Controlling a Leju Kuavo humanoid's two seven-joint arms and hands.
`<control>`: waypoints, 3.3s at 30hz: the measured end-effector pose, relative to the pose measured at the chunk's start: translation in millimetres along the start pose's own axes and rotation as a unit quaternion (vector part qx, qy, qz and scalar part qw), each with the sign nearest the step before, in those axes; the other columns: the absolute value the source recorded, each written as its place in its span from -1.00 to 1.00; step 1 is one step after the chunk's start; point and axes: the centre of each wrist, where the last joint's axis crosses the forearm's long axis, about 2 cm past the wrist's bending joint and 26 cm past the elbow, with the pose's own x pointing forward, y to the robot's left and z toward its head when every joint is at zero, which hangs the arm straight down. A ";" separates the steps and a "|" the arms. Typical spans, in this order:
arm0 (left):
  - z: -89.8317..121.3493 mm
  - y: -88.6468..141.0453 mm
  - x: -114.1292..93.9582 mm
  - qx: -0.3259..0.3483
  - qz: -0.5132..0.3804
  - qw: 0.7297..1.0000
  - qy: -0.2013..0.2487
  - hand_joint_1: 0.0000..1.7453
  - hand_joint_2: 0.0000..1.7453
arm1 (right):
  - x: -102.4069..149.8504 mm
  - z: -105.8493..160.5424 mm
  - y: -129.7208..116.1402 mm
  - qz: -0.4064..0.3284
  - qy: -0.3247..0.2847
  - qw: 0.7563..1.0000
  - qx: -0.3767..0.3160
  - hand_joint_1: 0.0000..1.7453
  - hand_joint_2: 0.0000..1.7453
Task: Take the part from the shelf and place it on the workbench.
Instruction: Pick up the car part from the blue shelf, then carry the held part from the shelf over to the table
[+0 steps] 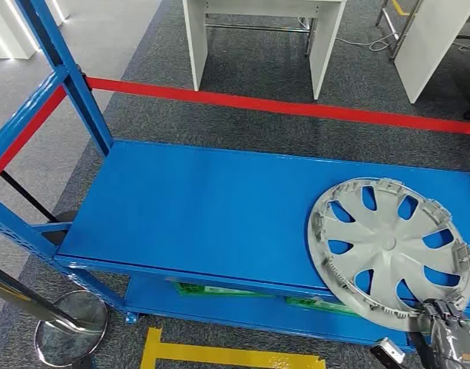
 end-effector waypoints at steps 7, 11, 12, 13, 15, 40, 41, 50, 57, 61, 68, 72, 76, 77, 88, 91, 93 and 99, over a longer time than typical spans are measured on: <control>0.0 0.0 0.0 0.001 -0.001 1.000 0.000 -1.00 1.00 | -1.7 3.1 -3.1 0.009 -0.002 1.000 -0.002 1.00 1.00; 0.0 0.0 0.1 0.001 -0.002 1.000 0.001 -1.00 1.00 | 0.0 5.1 -4.1 0.018 -0.007 1.000 -0.008 1.00 1.00; 0.0 0.0 0.1 0.000 -0.003 1.000 0.001 -1.00 1.00 | 1.2 6.1 -4.4 0.022 -0.009 1.000 -0.012 1.00 1.00; 0.0 0.0 0.1 0.000 -0.004 1.000 0.001 -1.00 1.00 | 2.6 7.3 -4.7 0.026 -0.012 0.999 -0.016 1.00 1.00; 0.0 0.0 0.1 -0.001 -0.004 1.000 0.001 -1.00 1.00 | 6.3 10.5 -4.9 0.033 -0.016 0.999 -0.024 1.00 1.00; -0.1 -0.5 0.8 -0.010 -0.032 0.999 -0.021 -1.00 0.00 | 70.4 -26.9 -106.1 0.123 -0.078 0.953 -0.267 1.00 1.00; -0.1 -0.6 0.8 -0.011 -0.033 0.999 -0.024 -1.00 -0.50 | 72.8 -27.6 -111.7 0.125 -0.080 0.949 -0.278 1.00 1.00; 1.0 -2.6 0.5 -0.013 -0.049 0.998 -0.043 -1.00 1.00 | 97.7 -33.8 -152.6 0.136 -0.098 0.919 -0.356 1.00 1.00; 1.5 -3.3 0.3 -0.014 -0.053 0.998 -0.044 -1.00 1.00 | 111.2 -37.0 -171.2 0.149 -0.120 0.902 -0.386 1.00 1.00; 1.5 -3.3 0.3 -0.016 -0.055 0.997 -0.048 -1.00 1.00 | 117.5 -37.9 -180.9 0.155 -0.130 0.893 -0.403 1.00 1.00; 1.5 -3.3 0.5 -0.017 -0.062 0.996 -0.058 -1.00 1.00 | 130.5 -38.7 -193.7 0.151 -0.149 0.878 -0.428 1.00 1.00; 1.5 -3.4 0.4 -0.017 -0.062 0.996 -0.055 -1.00 1.00 | 136.7 -39.2 -195.7 0.138 -0.157 0.875 -0.437 1.00 1.00; 1.8 -3.9 0.2 -0.020 -0.061 0.997 -0.052 -1.00 1.00 | 142.6 -39.9 -195.3 0.114 -0.159 0.873 -0.446 1.00 1.00; 1.9 -4.0 0.2 -0.020 -0.061 0.997 -0.052 -1.00 1.00 | 144.4 -40.2 -195.2 0.107 -0.160 0.873 -0.449 1.00 1.00; 1.5 -4.9 1.3 -0.026 -0.073 0.996 -0.040 -1.00 1.00 | 168.2 -44.8 -195.3 0.021 -0.171 0.861 -0.479 1.00 1.00; 1.8 -4.8 0.9 -0.027 -0.076 0.996 -0.035 -1.00 1.00 | 173.1 -45.1 -194.6 -0.002 -0.174 0.858 -0.484 1.00 1.00; 1.6 -4.7 1.1 -0.027 -0.078 0.996 -0.033 -1.00 1.00 | 176.4 -45.6 -194.2 -0.015 -0.176 0.856 -0.486 1.00 1.00; 0.9 -3.8 1.6 -0.026 -0.080 0.996 -0.030 -1.00 1.00 | 183.5 -45.2 -191.8 -0.042 -0.178 0.854 -0.487 1.00 1.00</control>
